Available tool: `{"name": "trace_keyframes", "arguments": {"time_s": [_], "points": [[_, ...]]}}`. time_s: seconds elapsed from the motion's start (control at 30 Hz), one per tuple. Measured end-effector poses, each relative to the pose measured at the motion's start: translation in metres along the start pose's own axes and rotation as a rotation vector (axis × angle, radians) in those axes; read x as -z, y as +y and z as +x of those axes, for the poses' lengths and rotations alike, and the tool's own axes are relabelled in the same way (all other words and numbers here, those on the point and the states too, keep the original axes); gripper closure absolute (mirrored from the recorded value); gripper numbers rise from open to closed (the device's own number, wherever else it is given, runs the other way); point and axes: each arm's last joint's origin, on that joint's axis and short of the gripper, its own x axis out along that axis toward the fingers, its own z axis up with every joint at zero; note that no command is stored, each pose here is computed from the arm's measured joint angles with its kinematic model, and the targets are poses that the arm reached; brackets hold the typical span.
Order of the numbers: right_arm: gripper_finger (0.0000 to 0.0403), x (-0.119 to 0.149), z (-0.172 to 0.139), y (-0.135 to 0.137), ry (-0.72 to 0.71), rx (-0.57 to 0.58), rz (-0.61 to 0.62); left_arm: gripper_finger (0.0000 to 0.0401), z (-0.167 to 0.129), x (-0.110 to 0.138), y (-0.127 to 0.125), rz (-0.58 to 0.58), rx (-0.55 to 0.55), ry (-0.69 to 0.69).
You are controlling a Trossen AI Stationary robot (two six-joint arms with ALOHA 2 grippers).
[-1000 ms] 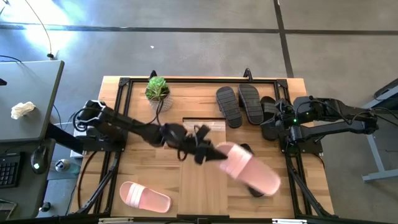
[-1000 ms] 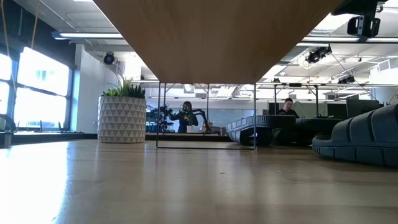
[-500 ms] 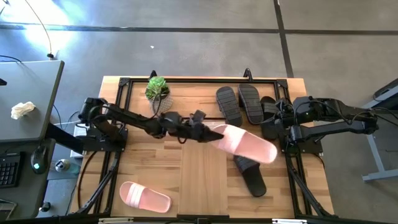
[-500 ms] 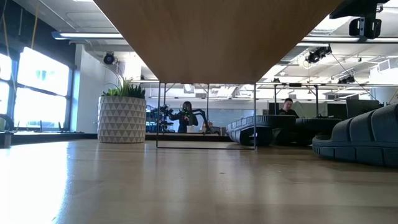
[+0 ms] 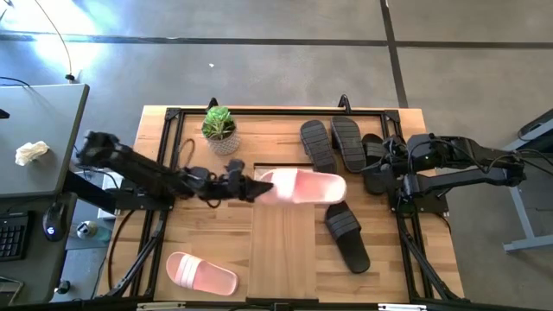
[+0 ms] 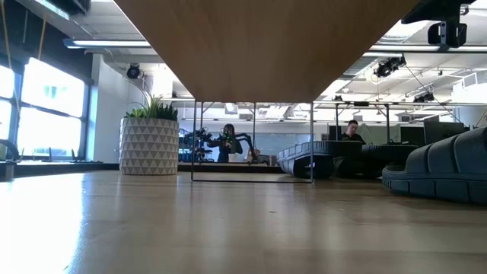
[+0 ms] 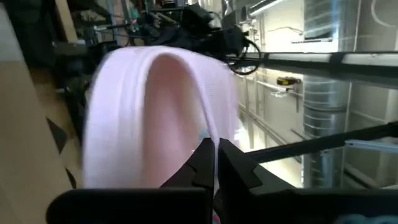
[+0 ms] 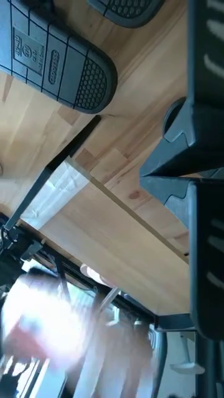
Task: Pick and place slides into the shelf
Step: Put the top pink slipper on the shelf
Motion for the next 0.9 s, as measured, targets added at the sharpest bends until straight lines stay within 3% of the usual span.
{"name": "trace_keyframes", "arguments": {"time_s": [0.2,0.37,0.9], "points": [[0.0402,0.000,0.000,0.000,-0.002,-0.001,-0.007,0.0401,-0.029,0.001,-0.028,0.125,-0.256,-0.006],[0.0402,0.000,0.000,0.000,-0.003,-0.003,-0.007,0.0401,-0.048,0.011,-0.018,0.051,-0.419,-0.011],[0.0402,0.000,0.000,0.001,0.002,-0.009,0.002,0.0401,-0.054,0.024,0.021,-0.080,-0.360,-0.068]]}}
